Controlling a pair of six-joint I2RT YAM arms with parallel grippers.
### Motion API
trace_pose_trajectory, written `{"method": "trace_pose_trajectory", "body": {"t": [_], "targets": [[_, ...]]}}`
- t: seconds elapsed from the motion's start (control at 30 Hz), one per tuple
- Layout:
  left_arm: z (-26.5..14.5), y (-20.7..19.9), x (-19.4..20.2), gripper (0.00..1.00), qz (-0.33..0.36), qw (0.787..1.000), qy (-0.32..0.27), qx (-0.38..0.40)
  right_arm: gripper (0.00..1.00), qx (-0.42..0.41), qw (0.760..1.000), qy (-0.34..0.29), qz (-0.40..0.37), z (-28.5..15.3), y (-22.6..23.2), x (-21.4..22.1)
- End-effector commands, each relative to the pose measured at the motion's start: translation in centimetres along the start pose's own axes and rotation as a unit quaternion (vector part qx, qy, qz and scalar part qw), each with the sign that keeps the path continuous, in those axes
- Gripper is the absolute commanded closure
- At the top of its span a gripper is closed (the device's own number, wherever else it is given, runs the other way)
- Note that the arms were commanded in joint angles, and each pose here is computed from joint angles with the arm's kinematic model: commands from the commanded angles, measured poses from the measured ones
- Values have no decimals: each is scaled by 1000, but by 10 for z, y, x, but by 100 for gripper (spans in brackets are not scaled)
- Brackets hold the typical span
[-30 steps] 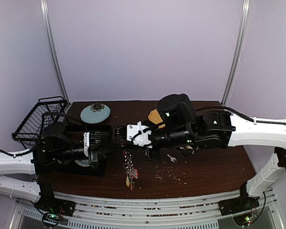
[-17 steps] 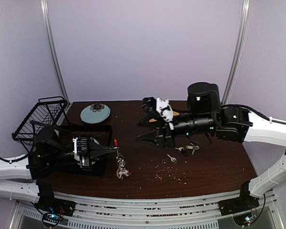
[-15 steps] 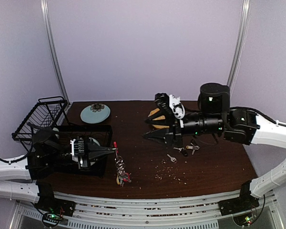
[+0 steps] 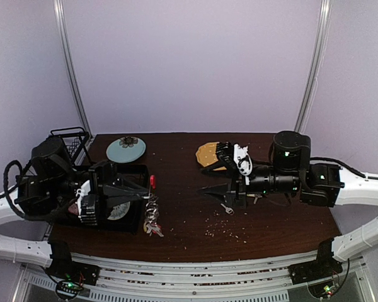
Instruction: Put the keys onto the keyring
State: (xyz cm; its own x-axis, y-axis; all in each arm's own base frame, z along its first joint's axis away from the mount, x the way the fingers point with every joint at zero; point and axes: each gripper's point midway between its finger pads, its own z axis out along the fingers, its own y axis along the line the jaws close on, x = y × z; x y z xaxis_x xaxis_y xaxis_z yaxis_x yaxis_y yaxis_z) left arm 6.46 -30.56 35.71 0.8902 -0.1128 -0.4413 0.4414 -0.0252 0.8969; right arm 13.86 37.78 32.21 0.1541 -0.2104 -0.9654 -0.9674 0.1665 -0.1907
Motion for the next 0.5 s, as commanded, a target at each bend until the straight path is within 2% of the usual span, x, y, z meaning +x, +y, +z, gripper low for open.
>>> {"method": "trace_pose_trajectory", "body": {"t": [0.0,0.17,0.47], "targets": [[7,17,-27,100,106,993,-30,31,49,33,998,-8,-43,-9,-11,-9],[14,24,-40,100,117,991,-54,37,49,43,998,-4,-55,-14,-16,-3],[24,28,-31,100,82,995,-34,38,48,43,997,-3,-57,-15,-18,-3]]}}
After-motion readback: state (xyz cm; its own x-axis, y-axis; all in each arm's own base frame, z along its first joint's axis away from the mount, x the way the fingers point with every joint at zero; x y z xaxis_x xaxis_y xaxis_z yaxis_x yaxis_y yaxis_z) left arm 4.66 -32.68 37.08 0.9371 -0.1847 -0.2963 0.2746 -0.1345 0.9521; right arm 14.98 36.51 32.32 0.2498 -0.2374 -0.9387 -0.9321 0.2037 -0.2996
